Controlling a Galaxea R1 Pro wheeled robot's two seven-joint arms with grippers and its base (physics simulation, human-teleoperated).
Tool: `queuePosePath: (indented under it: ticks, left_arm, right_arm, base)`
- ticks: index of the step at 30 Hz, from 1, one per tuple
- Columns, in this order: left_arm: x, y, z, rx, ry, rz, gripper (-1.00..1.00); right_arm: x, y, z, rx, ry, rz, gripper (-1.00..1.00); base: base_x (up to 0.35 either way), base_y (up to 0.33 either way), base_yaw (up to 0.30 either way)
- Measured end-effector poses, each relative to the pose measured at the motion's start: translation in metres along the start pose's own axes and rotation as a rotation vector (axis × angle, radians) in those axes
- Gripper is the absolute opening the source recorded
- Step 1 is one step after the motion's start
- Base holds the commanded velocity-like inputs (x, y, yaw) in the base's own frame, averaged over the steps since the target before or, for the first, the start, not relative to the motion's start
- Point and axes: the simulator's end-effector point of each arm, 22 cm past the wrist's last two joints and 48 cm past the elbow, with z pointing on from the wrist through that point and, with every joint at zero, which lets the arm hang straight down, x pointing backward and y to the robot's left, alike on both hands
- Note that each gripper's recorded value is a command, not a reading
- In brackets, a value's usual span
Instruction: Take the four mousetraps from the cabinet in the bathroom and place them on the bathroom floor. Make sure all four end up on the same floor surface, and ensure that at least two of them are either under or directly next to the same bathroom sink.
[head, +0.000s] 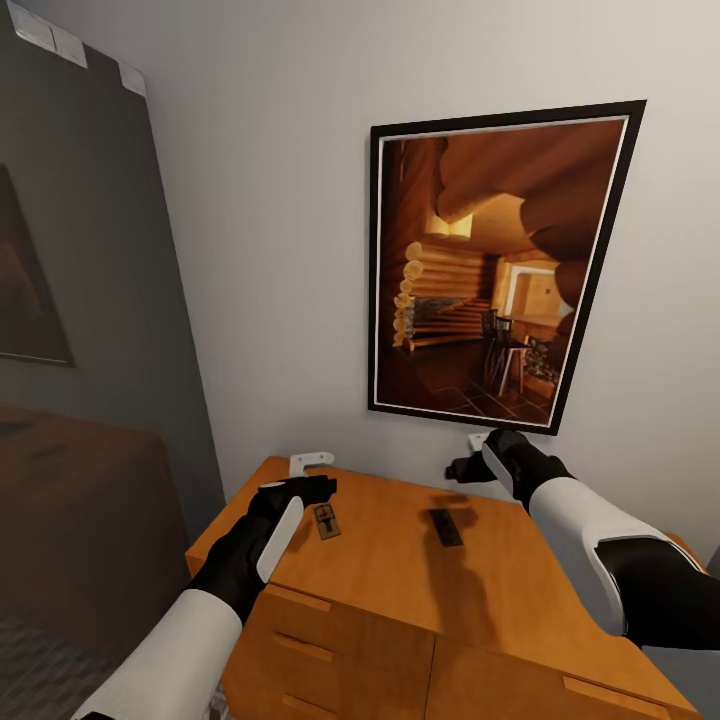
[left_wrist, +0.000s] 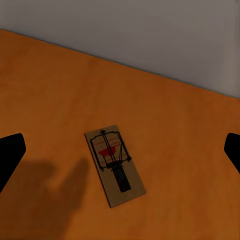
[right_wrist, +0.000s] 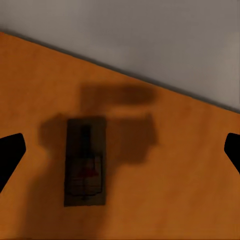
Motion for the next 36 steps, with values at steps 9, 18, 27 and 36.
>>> queuePosePath:
  ticks: [9,18,27,36]
  left_arm:
    - [0.000,0.000,0.000,0.001,0.001,0.000,1.00]
    - [0.000,-0.001,0.000,0.001,0.000,0.000,1.00]
    - [0.000,-0.001,0.000,0.001,0.001,0.000,1.00]
    - [0.000,-0.002,0.000,0.002,0.000,-0.001,1.00]
  right_arm:
    - [0.001,0.009,0.000,-0.044,0.004,-0.008,1.00]
    - [0.002,0.010,0.000,-0.046,0.006,-0.011,1.00]
    - [0.003,0.010,0.000,-0.047,0.011,-0.009,1.00]
    - [0.012,0.008,0.003,-0.038,0.034,-0.006,1.00]
  base:
    - [0.001,0.000,0.000]
    - [0.139,0.049,0.000]
    - [0.037,0.015,0.000]
    - [0.003,0.001,0.000]
